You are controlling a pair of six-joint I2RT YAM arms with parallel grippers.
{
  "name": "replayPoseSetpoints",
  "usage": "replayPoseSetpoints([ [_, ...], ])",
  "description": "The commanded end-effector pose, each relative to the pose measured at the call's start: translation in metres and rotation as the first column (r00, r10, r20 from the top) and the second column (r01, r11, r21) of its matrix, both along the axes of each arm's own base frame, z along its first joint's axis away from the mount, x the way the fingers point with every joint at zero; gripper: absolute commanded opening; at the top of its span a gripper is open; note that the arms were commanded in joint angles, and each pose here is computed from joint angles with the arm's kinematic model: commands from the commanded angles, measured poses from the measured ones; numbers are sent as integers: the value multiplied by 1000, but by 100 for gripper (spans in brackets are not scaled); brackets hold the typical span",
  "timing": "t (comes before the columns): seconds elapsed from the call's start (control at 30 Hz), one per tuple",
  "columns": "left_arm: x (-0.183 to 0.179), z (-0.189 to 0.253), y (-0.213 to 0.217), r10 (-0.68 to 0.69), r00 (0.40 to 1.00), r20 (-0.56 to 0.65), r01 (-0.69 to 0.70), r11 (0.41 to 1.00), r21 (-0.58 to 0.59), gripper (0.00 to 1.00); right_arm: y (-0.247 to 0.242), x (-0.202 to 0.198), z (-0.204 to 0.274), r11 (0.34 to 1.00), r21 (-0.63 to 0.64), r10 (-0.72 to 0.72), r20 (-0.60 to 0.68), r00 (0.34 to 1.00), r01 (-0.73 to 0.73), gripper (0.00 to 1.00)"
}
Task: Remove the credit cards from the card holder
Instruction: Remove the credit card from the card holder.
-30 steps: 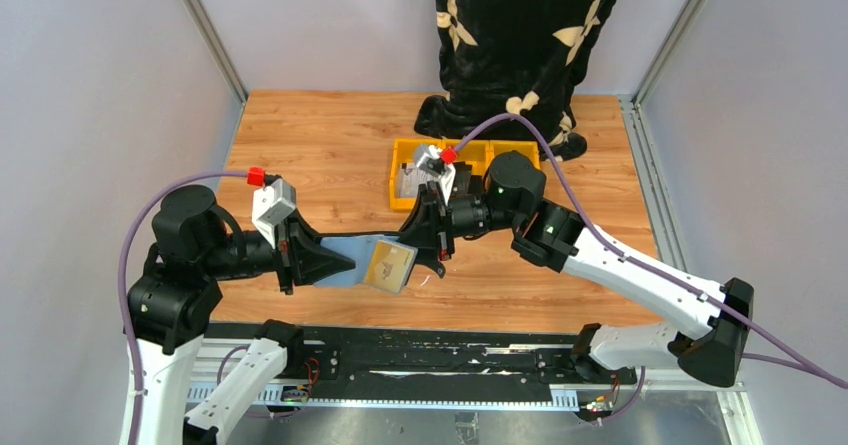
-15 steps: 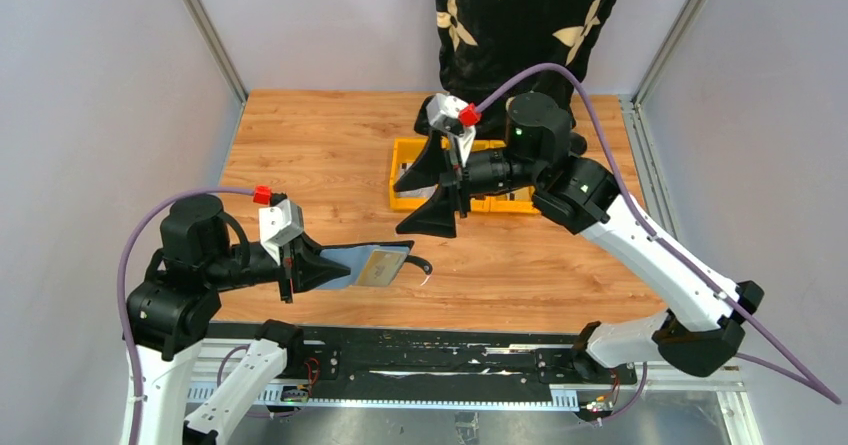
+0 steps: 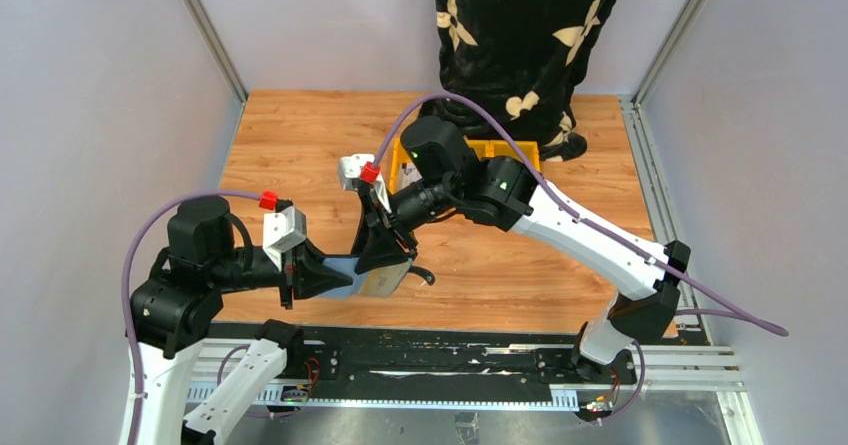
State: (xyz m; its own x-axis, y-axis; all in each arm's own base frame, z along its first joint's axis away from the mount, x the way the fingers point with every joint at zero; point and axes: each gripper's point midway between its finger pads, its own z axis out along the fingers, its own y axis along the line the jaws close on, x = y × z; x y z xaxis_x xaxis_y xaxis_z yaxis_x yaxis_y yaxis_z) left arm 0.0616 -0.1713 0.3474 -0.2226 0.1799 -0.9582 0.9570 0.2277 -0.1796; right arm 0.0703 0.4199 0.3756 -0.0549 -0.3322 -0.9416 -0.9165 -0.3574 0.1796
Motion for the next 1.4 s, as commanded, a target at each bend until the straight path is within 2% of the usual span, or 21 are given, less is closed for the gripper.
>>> replayPoseSetpoints([
  [0.0,-15,1,-2,-61,998,-2,61,998,-26,0,1,-13,25,997,61,45,-1,999,-45,34],
  [0.03,-16,0,-2,-61,998,-4,61,998,-26,0,2,-13,26,997,69,42,-9,999,-42,21],
  [0.07,-16,-1,-2,-60,998,-6,60,998,-25,0,3,-13,27,997,70,37,-16,999,-36,15],
  [0.1,-16,-1,-2,-58,998,-5,58,998,-25,8,4,-11,28,997,74,24,-15,1000,-23,1],
  [0.13,-17,-2,-1,-57,998,-2,57,998,-25,26,5,-7,29,997,76,2,-12,1000,-1,0],
  [0.2,-18,-1,-1,-56,998,6,56,998,-25,48,3,4,34,993,102,-65,-4,998,65,0],
  [0.27,-16,-1,1,-38,999,26,38,999,-18,60,-2,16,40,980,142,-136,-37,990,140,0],
  [0.33,-12,0,4,-1,999,48,1,1000,-5,62,-11,25,48,955,208,-191,-119,974,213,0],
  [0.43,-4,6,9,59,994,94,-61,998,10,54,-26,27,64,888,365,-220,-198,955,280,0],
  [0.53,15,21,16,196,973,123,-196,981,-15,28,-37,22,68,841,434,-220,-273,936,324,0],
  [0.6,21,37,17,250,954,164,-240,968,-75,18,-40,21,64,818,457,-206,-336,919,350,0],
  [0.67,17,46,14,240,953,186,-219,967,-129,16,-41,19,63,797,482,-197,-364,911,365,0],
  [0.77,-1,43,3,134,983,122,-114,980,-162,23,-41,19,61,780,492,-214,-373,903,388,0],
  [0.83,-7,37,-2,72,995,63,-62,986,-157,19,-39,14,58,791,487,-199,-365,909,369,0],
  [0.87,-6,34,-3,60,997,39,-53,988,-146,13,-38,11,54,805,479,-188,-355,916,351,1],
  [0.93,-7,28,-2,45,998,35,-40,993,-114,1,-35,5,44,842,445,-168,-321,932,305,21],
  [1.0,-3,23,-1,52,998,41,-49,995,-81,0,-33,-3,31,896,383,-132,-248,960,222,41],
  [1.03,-1,20,1,62,997,42,-59,996,-66,0,-33,-8,25,924,342,-105,-205,973,172,45],
  [1.17,11,9,7,113,991,68,-113,994,-8,0,-37,-22,-3,993,121,16,-115,993,-2,51],
  [1.27,14,6,10,121,987,101,-124,992,17,0,-34,-15,-11,999,42,0,-67,998,3,42],
  [1.37,13,7,11,115,986,123,-118,993,23,0,-30,-10,-21,1000,-30,-8,-14,1000,8,41],
])
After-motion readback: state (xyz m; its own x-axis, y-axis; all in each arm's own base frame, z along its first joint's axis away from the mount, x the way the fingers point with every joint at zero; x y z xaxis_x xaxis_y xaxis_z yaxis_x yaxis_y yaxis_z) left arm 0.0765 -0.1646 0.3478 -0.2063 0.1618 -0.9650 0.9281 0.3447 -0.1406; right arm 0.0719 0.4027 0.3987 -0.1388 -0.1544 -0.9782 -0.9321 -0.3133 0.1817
